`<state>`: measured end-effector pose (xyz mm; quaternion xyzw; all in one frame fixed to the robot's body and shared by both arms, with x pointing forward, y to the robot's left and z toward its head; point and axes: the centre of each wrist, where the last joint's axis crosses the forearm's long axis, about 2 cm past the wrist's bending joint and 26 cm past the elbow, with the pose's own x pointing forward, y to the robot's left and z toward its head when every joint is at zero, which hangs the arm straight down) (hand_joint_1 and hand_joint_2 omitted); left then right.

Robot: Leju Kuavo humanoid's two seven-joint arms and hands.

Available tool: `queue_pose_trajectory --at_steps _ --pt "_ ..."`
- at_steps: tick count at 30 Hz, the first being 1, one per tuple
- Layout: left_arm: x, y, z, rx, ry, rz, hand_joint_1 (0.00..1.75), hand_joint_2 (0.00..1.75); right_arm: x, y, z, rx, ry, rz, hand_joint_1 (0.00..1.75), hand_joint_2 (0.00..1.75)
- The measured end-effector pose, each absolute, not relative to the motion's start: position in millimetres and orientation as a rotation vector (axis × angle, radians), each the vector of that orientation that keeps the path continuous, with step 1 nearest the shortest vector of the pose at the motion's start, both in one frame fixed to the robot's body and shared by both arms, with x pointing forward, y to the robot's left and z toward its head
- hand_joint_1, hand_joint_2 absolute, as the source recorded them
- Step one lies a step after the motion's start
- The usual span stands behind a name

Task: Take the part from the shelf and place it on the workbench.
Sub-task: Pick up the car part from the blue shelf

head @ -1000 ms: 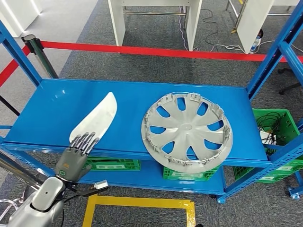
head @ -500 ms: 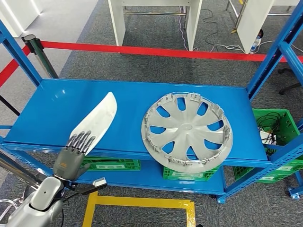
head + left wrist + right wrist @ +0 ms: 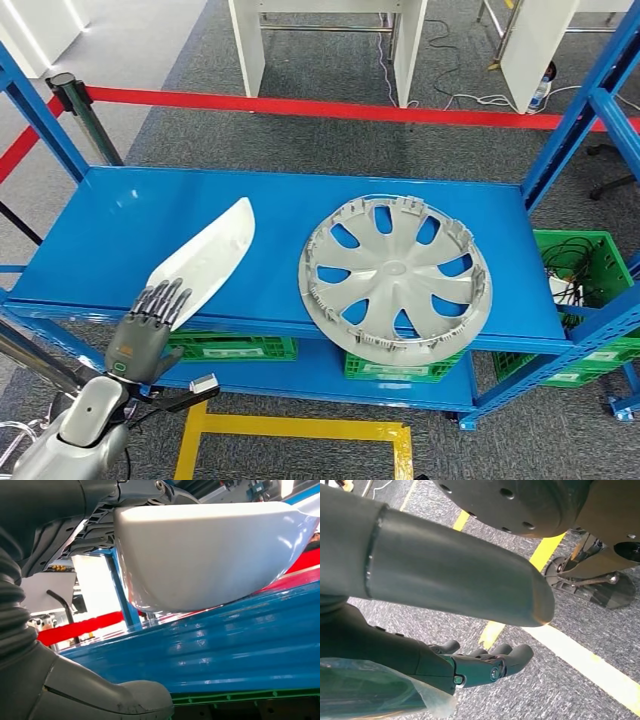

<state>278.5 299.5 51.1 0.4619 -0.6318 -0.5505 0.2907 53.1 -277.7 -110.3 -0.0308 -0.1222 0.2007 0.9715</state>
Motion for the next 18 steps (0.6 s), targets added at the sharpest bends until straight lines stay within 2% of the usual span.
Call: queue_pose_trajectory --at_steps 1,5,18 --pt "278.4 299.8 50.7 1.230 -1.683 -1.465 0.02 1.75 53.1 -277.7 -110.3 -0.062 -0.247 0.407 0.00 0.00" --pt "277.9 302.4 49.7 1.221 -1.669 -1.431 1.75 1.75 52.8 -277.7 -110.3 -0.062 -0.246 0.408 0.00 0.00" --pt "279.0 307.5 45.8 1.200 -1.641 -1.405 1.75 1.75 52.6 -277.6 -110.4 -0.061 -0.249 0.409 0.00 0.00"
